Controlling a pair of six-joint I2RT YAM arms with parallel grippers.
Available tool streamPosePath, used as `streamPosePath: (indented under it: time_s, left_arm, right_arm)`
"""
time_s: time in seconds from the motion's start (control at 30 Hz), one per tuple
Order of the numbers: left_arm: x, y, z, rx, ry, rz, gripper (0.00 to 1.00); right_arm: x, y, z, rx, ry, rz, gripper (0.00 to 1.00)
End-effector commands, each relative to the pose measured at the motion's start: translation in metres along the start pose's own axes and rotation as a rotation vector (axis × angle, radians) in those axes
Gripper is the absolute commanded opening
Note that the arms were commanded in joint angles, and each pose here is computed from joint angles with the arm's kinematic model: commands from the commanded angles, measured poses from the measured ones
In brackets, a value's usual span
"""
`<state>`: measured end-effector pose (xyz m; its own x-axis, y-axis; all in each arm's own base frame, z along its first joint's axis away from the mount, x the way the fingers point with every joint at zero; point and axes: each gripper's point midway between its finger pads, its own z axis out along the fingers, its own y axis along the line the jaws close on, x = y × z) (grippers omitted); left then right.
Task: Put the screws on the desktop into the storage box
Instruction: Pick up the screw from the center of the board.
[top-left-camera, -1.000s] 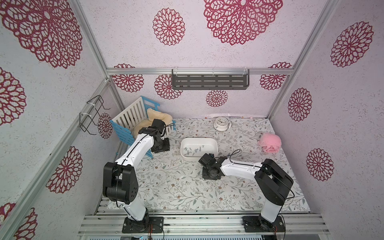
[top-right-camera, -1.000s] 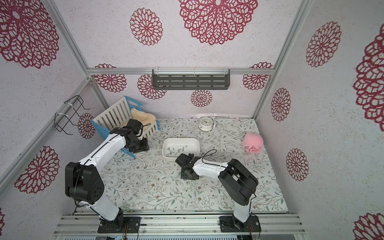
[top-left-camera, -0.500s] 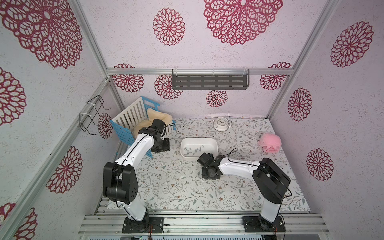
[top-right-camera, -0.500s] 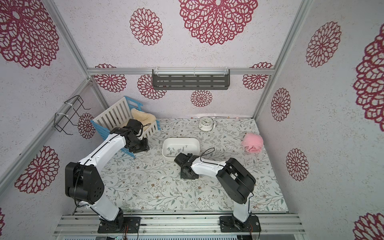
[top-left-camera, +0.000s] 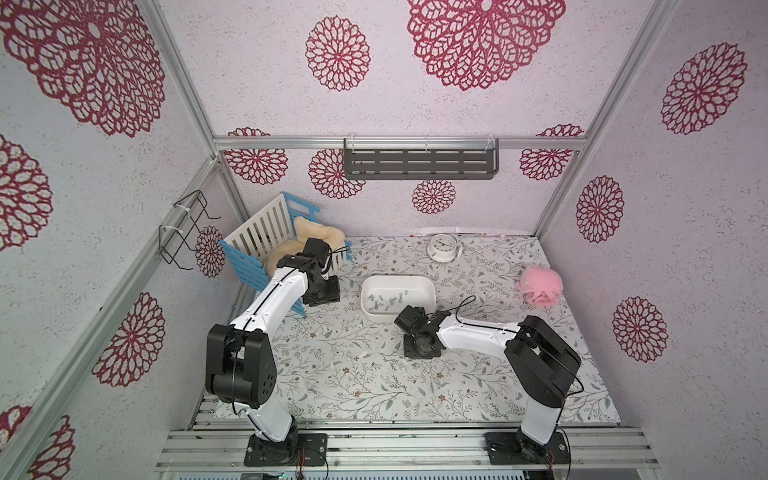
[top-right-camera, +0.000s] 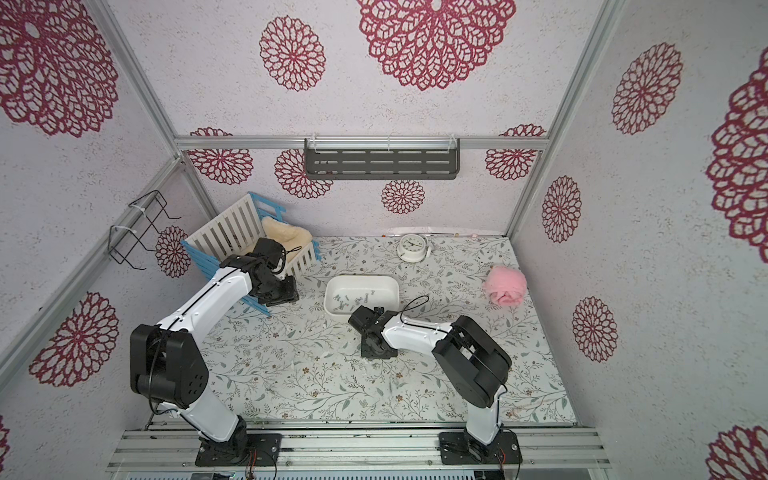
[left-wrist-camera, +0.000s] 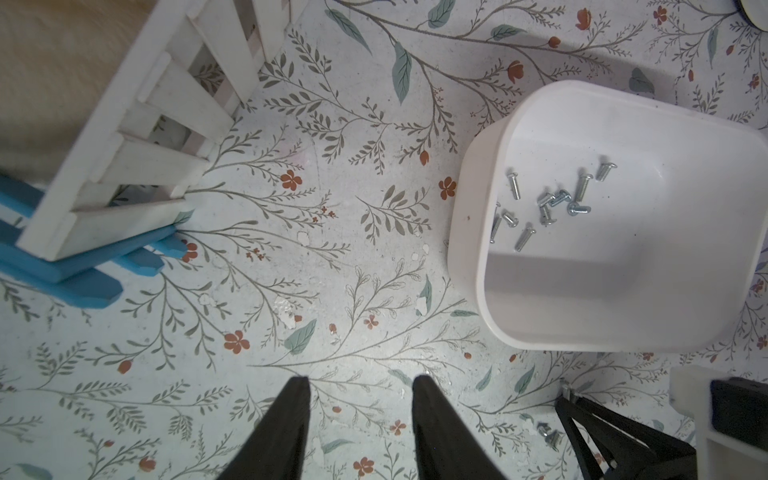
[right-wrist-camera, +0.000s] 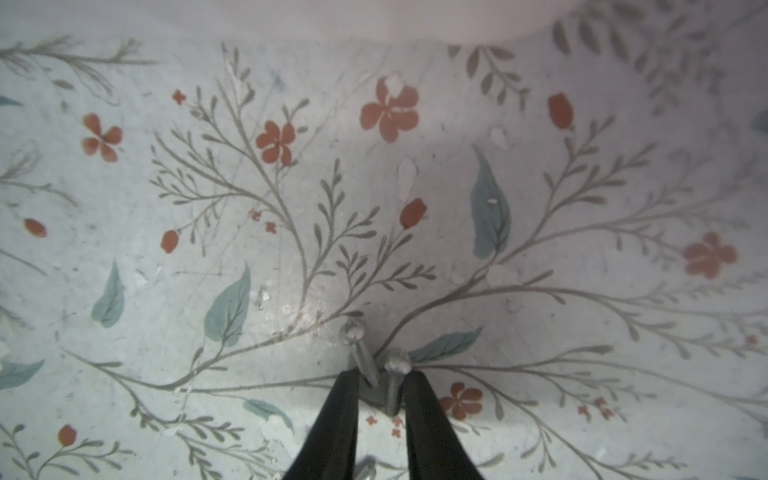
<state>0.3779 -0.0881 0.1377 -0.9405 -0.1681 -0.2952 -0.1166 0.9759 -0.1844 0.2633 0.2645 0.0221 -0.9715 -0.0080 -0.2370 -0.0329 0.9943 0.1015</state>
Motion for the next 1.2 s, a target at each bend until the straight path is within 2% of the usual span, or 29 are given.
streamPosePath:
  time_s: [0.0,0.53,1.17]
  left_arm:
    - [-0.003,0.001,-0.003,0.012,-0.020,-0.001,0.46]
    - [-0.002,0.001,-0.002,0.011,-0.017,-0.002,0.46]
    - [-0.002,0.001,-0.001,0.009,-0.016,-0.001,0.46]
  right_arm:
    - [0.010,-0.003,-0.002,0.014,0.040,-0.024,0.28]
    - [0.017,-0.023,-0.006,0.046,0.057,-0.033,0.28]
    - [0.008,-0.022,0.012,0.019,0.063,-0.004,0.24]
